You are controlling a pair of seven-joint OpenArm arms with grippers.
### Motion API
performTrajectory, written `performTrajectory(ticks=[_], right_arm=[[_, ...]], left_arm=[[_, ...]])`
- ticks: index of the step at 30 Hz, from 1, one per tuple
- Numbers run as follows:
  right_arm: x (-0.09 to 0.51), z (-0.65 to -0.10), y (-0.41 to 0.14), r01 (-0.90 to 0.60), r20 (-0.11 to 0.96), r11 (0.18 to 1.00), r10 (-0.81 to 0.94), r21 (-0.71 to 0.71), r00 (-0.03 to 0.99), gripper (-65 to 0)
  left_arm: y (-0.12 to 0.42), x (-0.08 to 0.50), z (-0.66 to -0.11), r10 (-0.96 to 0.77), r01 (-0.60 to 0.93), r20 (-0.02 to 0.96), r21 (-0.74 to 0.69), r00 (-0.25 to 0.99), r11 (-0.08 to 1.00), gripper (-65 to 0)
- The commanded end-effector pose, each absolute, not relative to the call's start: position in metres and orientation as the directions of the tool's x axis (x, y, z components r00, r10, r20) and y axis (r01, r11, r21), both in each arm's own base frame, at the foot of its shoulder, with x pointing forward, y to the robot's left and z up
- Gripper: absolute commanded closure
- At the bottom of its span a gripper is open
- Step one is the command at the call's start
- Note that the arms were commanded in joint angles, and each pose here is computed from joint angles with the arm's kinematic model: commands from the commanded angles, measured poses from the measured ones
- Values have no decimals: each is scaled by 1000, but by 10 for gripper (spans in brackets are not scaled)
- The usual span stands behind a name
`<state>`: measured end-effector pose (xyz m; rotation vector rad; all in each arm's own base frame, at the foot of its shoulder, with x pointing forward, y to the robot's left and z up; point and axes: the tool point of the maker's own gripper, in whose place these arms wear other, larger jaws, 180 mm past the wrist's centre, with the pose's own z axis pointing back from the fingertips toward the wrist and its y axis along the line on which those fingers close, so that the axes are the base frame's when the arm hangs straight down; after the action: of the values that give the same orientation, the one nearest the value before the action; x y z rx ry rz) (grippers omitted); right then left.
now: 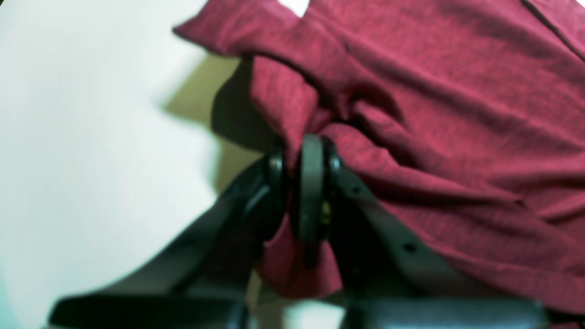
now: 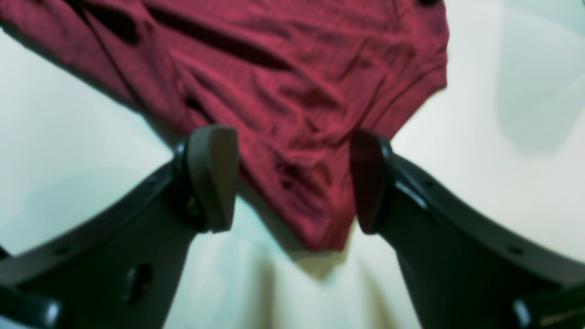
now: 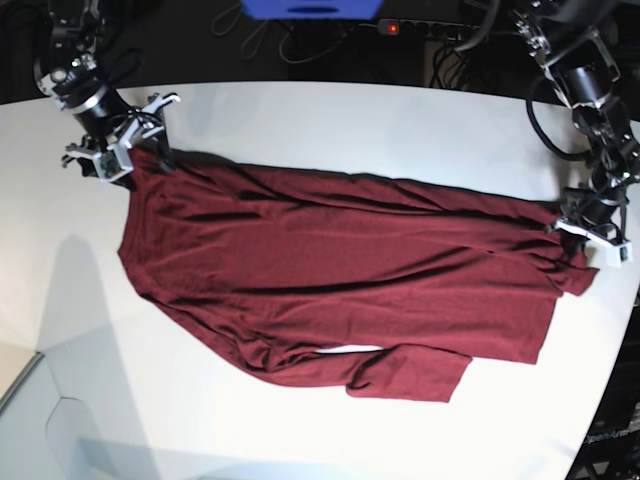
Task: Layout the t-shirt on the table in an organized manner, then fold the t-shirt properly
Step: 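Release the shirt with the right gripper and reposition it along the edge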
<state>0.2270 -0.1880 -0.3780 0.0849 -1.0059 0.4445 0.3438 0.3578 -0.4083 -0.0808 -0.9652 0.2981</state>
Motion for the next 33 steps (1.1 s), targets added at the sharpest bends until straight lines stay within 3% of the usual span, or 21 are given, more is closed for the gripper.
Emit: performTrajectory(ticks=[1, 13, 21, 33], right_arm=[[231, -370, -188, -395, 852, 909, 308, -132, 424, -376], [219, -405, -178, -415, 820, 908, 278, -54, 501, -245], [225, -403, -186, -418, 819, 906, 294, -74, 493, 0], [254, -375, -195, -427, 846, 891, 341, -153, 410, 0]], left_arm=[[367, 355, -388, 271, -207, 835, -193, 479, 959, -2], [368, 355, -388, 271, -207, 834, -192, 480, 959, -2], [368, 355, -388, 270, -208, 835, -191, 480, 959, -2], [369, 354, -387, 269, -209, 835, -189, 479, 959, -2]])
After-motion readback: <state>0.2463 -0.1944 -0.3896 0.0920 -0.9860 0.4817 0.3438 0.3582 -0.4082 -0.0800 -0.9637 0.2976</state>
